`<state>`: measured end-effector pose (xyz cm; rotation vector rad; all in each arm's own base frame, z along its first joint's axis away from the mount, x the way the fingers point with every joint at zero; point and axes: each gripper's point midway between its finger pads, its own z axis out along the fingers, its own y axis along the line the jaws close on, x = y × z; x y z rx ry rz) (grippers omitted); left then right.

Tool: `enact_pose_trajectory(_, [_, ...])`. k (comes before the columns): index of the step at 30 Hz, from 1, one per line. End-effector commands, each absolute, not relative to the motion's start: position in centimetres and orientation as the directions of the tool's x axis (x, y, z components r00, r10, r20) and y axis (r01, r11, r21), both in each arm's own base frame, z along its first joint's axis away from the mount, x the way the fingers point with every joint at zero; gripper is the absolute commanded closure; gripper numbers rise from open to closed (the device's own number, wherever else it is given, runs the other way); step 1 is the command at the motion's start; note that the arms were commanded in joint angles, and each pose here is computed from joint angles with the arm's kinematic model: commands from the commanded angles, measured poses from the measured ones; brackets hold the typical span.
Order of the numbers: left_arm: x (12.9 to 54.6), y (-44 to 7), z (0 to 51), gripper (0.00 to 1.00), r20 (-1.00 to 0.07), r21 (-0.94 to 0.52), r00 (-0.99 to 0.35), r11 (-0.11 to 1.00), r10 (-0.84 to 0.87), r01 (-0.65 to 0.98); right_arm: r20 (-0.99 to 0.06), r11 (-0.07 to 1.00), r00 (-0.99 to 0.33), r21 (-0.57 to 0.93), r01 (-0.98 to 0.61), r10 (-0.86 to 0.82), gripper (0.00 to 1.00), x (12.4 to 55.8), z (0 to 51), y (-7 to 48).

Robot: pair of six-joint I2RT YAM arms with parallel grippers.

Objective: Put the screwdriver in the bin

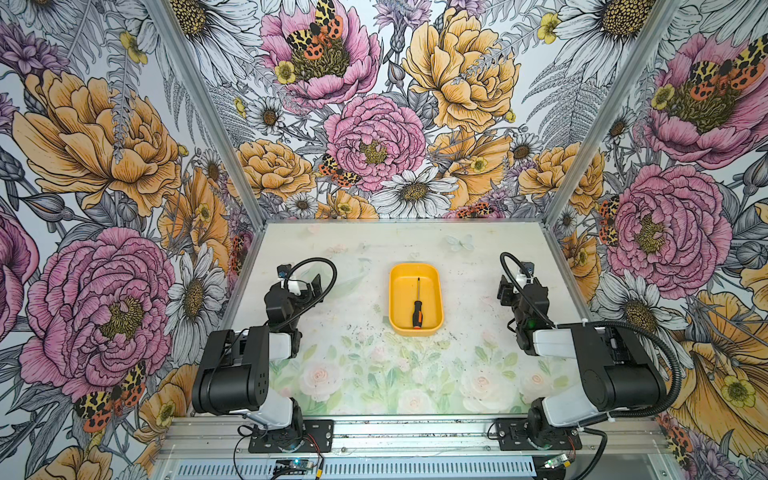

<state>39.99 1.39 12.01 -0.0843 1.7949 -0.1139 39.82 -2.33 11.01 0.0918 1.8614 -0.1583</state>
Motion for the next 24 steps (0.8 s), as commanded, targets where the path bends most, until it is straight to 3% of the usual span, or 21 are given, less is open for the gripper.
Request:
enact_pose_trajectory(1, [40.60, 1.73, 12.96, 0.01, -0.980, -0.077, -0.179, 0.996, -0.082, -0.035, -0.961, 0.989, -0.276, -0.044, 0.138, -0.004, 0.27, 40.12, 11.20, -2.39])
enact_pose_trajectory(11, [40.57, 1.66, 12.91, 0.01, -0.980, -0.075, -0.181, 0.997, -0.080, -0.035, -0.961, 0.990, -0.275, -0.041, 0.136, -0.002, 0.22, 40.13, 11.25, -2.41])
enact_pose_trajectory(12, [40.57, 1.66, 12.95, 0.01, -0.981, -0.074, -0.179, 0.997, -0.079, -0.035, -0.961, 0.990, -0.276, -0.041, 0.137, -0.001, 0.01, 40.12, 11.24, -2.44])
enact_pose_trajectory(24, [40.61, 1.66, 12.97, 0.01, -0.980, -0.076, -0.179, 0.996, -0.081, -0.035, -0.961, 0.990, -0.275, -0.043, 0.138, -0.003, 0.01, 40.10, 11.24, -2.47])
